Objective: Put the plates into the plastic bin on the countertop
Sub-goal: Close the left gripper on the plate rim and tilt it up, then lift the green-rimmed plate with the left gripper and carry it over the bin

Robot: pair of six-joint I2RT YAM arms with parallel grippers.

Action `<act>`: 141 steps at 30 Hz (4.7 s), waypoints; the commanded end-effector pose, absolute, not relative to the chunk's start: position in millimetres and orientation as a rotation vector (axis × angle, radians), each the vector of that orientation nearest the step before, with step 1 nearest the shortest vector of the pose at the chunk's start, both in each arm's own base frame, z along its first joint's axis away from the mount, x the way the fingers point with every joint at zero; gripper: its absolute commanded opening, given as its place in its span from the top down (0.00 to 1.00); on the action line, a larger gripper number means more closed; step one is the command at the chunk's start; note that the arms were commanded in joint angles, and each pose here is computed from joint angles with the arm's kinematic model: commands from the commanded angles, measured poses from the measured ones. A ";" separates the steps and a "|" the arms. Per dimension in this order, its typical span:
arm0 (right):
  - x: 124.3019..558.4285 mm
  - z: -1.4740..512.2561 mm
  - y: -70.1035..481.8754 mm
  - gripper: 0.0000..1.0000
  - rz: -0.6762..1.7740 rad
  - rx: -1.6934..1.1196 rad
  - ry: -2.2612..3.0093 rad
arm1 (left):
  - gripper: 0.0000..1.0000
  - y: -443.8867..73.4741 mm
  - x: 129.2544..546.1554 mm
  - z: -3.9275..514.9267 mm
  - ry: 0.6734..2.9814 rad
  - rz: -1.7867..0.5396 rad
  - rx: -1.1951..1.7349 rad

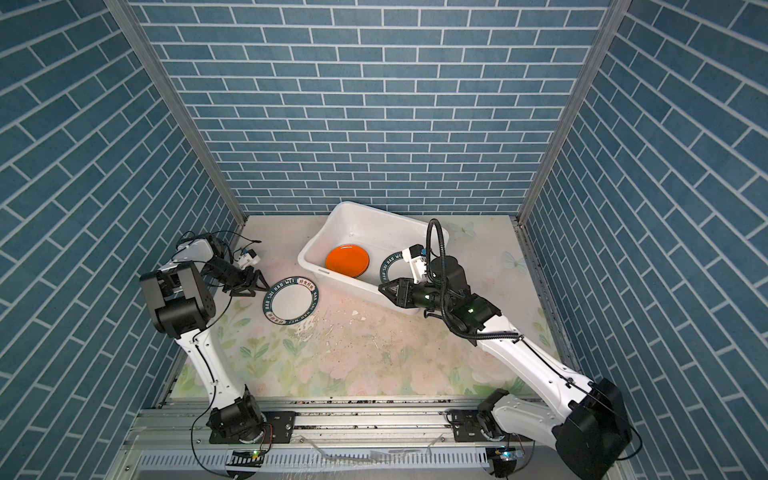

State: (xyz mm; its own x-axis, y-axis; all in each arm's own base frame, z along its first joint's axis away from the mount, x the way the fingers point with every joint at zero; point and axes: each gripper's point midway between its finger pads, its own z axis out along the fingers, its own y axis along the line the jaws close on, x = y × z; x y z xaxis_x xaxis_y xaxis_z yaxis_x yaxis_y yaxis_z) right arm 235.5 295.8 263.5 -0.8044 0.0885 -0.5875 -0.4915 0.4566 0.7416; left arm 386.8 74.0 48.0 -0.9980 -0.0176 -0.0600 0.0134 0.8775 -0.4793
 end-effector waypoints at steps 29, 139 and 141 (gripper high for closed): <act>232.0 242.6 283.6 0.72 1.346 -0.228 2.133 | 0.60 42.5 375.7 22.0 2.954 -1.170 0.110; 257.1 298.9 220.7 0.71 1.153 -0.177 2.038 | 1.00 -134.6 397.6 359.0 2.246 -0.638 0.586; 263.2 303.0 217.9 0.72 1.149 -0.163 2.049 | 1.00 -146.0 405.7 354.7 2.245 -0.659 0.602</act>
State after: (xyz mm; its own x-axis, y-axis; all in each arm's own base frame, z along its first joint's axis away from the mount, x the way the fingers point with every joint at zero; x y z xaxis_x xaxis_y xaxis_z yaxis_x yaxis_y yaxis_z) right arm 261.3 220.6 290.0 -0.7041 0.2626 -0.6598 -0.4289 0.5832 0.6899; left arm 386.8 -129.8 345.2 -0.6774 0.2525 -0.6910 0.5659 0.7789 -0.2702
